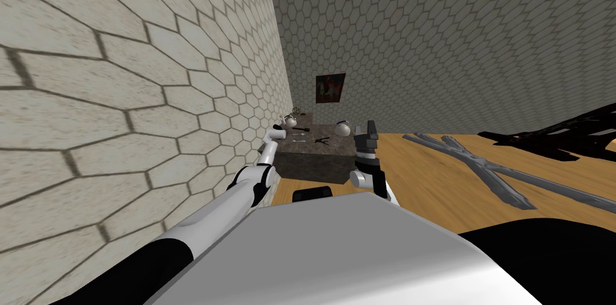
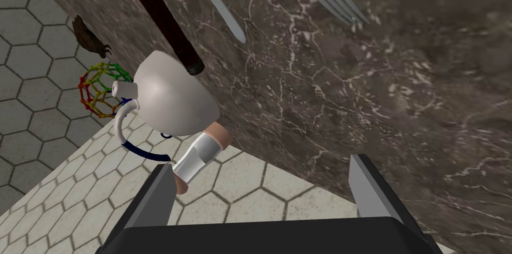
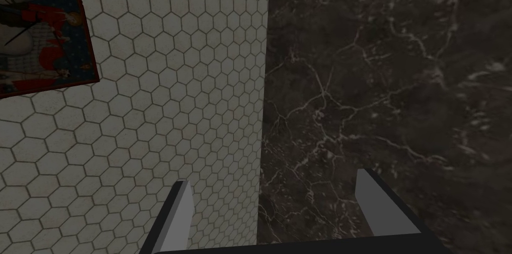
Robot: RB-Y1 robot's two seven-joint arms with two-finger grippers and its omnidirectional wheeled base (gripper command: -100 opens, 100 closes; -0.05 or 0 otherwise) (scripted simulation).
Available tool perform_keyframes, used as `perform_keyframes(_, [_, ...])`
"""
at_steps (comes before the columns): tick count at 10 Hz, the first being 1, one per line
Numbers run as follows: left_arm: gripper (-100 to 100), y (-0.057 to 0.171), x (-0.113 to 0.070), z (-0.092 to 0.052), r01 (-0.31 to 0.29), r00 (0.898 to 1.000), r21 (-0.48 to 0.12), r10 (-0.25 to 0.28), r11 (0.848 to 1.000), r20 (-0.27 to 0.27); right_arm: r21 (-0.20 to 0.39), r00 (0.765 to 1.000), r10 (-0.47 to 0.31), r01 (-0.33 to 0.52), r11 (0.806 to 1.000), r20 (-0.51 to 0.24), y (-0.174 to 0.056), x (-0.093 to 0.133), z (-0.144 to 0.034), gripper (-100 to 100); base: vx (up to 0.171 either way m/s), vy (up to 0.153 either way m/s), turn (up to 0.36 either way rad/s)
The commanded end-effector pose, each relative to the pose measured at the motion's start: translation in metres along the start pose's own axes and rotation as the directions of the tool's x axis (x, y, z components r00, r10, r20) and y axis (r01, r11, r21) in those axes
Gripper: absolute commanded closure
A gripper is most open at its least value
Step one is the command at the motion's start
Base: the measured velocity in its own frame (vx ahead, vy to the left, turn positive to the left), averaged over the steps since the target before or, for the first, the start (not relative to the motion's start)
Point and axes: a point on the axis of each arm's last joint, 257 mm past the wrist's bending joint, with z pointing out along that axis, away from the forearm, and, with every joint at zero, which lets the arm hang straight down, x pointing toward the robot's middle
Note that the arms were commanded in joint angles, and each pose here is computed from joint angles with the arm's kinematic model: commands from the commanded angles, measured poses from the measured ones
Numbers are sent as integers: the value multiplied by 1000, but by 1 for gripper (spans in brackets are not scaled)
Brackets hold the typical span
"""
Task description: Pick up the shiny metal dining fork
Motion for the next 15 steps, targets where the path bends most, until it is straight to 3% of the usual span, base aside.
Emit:
perform_keyframes(1, [-100,2,10,1,4,999,-48,-5,999,-38,0,1000,0,0,1000,0,0,0,0,0,60,-6,-6])
perform_keyframes(2, [-100,16,16,5,3,999,-83,-7,997,-53,0,1000,0,0,1000,0,0,0,0,0,47,-5,-6])
perform_keyframes(5, [-100,21,36,2,0,992,-168,-21,986,-123,0,1000,0,0,1000,0,0,0,0,0,48,-1,-6])
perform_keyframes(7, [-100,33,42,5,-3,990,-198,-24,980,-135,0,1000,0,0,1000,0,0,0,0,0,29,1,-2])
perform_keyframes(10, [-100,47,66,0,-19,977,-291,-44,957,-210,0,1000,0,0,1000,0,0,0,0,0,39,4,-8])
perform_keyframes(11, [-100,49,68,0,-20,976,-296,-45,955,-212,0,1000,0,0,1000,0,0,0,0,0,54,7,-8])
perform_keyframes(13, [-100,56,89,-8,-40,960,-359,-63,933,-272,0,1000,0,0,1000,0,0,0,0,0,65,-6,-10])
perform_keyframes(15, [-100,63,92,-8,-45,958,-375,-67,926,-279,0,1000,0,0,1000,0,0,0,0,0,40,-5,-2])
